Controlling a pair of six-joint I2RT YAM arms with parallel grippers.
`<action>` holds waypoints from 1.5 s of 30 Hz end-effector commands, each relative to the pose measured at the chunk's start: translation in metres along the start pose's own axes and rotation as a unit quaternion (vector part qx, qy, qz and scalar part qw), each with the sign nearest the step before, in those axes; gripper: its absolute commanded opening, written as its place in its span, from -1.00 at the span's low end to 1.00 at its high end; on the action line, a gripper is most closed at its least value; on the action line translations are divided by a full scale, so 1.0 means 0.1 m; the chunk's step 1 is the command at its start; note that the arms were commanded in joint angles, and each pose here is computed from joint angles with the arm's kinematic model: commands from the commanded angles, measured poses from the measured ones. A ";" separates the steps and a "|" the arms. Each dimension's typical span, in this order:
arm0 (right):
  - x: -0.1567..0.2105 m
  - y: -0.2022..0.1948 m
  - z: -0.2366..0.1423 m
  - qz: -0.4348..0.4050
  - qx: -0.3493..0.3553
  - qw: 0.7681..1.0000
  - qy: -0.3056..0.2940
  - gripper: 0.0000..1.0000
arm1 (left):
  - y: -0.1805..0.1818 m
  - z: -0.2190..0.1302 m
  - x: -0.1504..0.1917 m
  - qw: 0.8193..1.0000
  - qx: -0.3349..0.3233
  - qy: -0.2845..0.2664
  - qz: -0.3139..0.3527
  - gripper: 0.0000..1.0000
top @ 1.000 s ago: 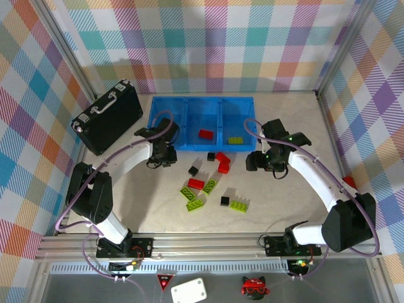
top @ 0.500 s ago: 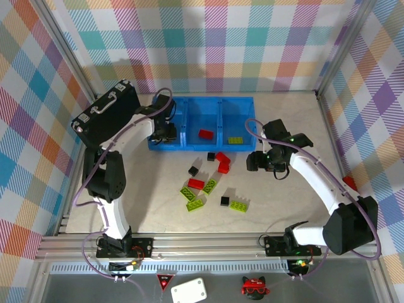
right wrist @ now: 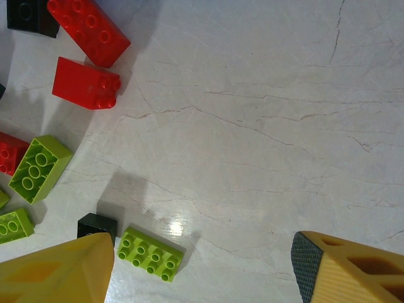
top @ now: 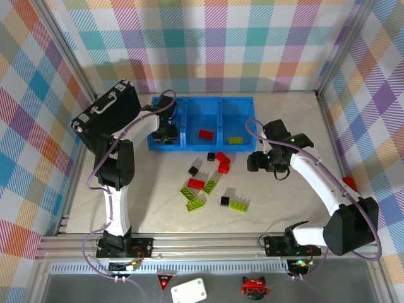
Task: Sort the legos into containers by color
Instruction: Place the lego in the container.
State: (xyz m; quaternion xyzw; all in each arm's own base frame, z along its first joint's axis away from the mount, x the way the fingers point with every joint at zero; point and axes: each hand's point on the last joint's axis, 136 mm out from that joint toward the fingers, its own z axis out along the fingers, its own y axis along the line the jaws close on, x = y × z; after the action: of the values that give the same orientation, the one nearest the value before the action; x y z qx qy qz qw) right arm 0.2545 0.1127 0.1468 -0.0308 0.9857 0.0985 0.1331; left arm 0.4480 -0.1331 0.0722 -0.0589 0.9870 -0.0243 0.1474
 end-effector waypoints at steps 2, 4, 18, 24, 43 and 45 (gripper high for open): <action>0.00 0.02 -0.09 0.002 -0.001 1.000 -0.002 0.51 | 0.01 -0.05 0.09 1.000 0.011 0.012 -0.001 -0.37; -0.01 0.03 -0.09 0.002 -0.002 1.000 -0.002 0.51 | -0.01 -0.09 0.07 1.000 0.016 0.010 -0.001 -0.37; -0.04 0.04 -0.09 0.000 -0.002 1.000 0.000 0.51 | -0.10 -0.13 0.22 0.998 0.041 0.037 -0.008 -0.37; -0.05 0.04 -0.08 -0.003 0.000 1.000 0.000 0.52 | -0.04 -0.17 0.01 1.000 0.018 0.004 -0.003 -0.34; 0.01 0.01 -0.08 0.003 0.003 1.000 0.006 0.52 | 0.09 0.15 -0.57 1.000 -0.016 -0.027 0.002 -0.08; 0.01 0.02 -0.08 0.004 0.002 1.000 0.006 0.52 | 0.06 0.09 -0.59 0.999 -0.009 -0.030 0.001 0.00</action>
State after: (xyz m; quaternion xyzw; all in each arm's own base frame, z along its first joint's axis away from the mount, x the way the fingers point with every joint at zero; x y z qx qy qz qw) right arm 0.2535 0.1123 0.1489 -0.0304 0.9867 0.0964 0.1274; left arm 0.4996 -0.1226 0.0615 -0.0624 0.9848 -0.0102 0.1617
